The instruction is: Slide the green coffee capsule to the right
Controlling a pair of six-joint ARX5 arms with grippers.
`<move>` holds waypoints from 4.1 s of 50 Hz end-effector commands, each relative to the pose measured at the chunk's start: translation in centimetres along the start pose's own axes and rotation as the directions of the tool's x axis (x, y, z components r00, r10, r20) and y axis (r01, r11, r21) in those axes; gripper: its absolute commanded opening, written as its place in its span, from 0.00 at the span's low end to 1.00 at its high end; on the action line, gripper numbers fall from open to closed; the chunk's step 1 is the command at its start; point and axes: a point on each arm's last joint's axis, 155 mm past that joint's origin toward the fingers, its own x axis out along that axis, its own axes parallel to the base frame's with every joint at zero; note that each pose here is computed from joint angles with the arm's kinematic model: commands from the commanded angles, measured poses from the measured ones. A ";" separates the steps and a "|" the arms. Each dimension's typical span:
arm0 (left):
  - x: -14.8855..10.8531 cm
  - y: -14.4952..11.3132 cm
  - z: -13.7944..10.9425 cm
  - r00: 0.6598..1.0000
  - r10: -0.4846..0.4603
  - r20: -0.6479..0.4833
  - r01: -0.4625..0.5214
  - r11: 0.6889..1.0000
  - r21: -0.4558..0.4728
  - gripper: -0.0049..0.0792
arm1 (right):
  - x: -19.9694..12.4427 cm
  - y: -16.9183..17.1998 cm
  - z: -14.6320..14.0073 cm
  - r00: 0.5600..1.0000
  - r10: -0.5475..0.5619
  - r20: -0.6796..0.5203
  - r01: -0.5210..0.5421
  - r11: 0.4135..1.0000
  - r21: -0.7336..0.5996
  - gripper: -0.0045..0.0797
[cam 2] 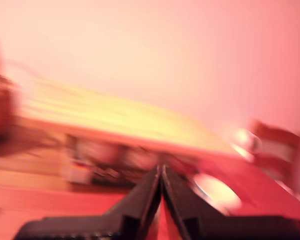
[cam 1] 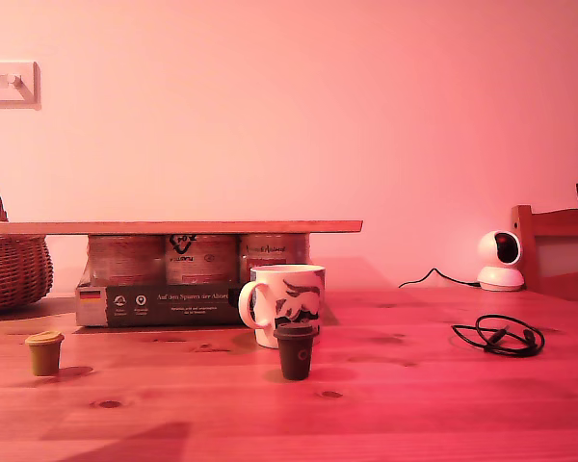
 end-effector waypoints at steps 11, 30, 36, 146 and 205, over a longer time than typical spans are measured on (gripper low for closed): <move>1.7 3.4 -3.9 0.963 0.148 -0.225 -0.161 0.986 -0.042 0.03 | 0.0 0.1 -0.2 1.000 0.006 -0.004 -0.006 1.000 0.000 0.04; 4.7 6.8 -8.1 0.904 0.223 -0.364 -0.191 0.974 0.120 0.03 | 0.0 0.1 -0.2 1.000 0.006 -0.005 -0.006 1.000 0.001 0.04; 6.0 7.1 -7.9 0.915 0.216 -0.342 -0.174 0.974 0.147 0.03 | 0.0 0.1 -0.2 1.000 0.006 -0.005 -0.006 1.000 0.001 0.04; 11.9 8.5 -21.2 0.856 0.043 -0.516 0.011 0.995 0.101 0.03 | 0.0 0.0 0.1 1.000 -0.001 0.001 0.001 1.000 -0.004 0.04; 13.0 2.1 -24.3 0.805 -0.138 -0.578 0.150 0.988 -0.026 0.03 | 0.0 0.0 0.1 1.000 -0.001 0.002 0.001 1.000 -0.005 0.04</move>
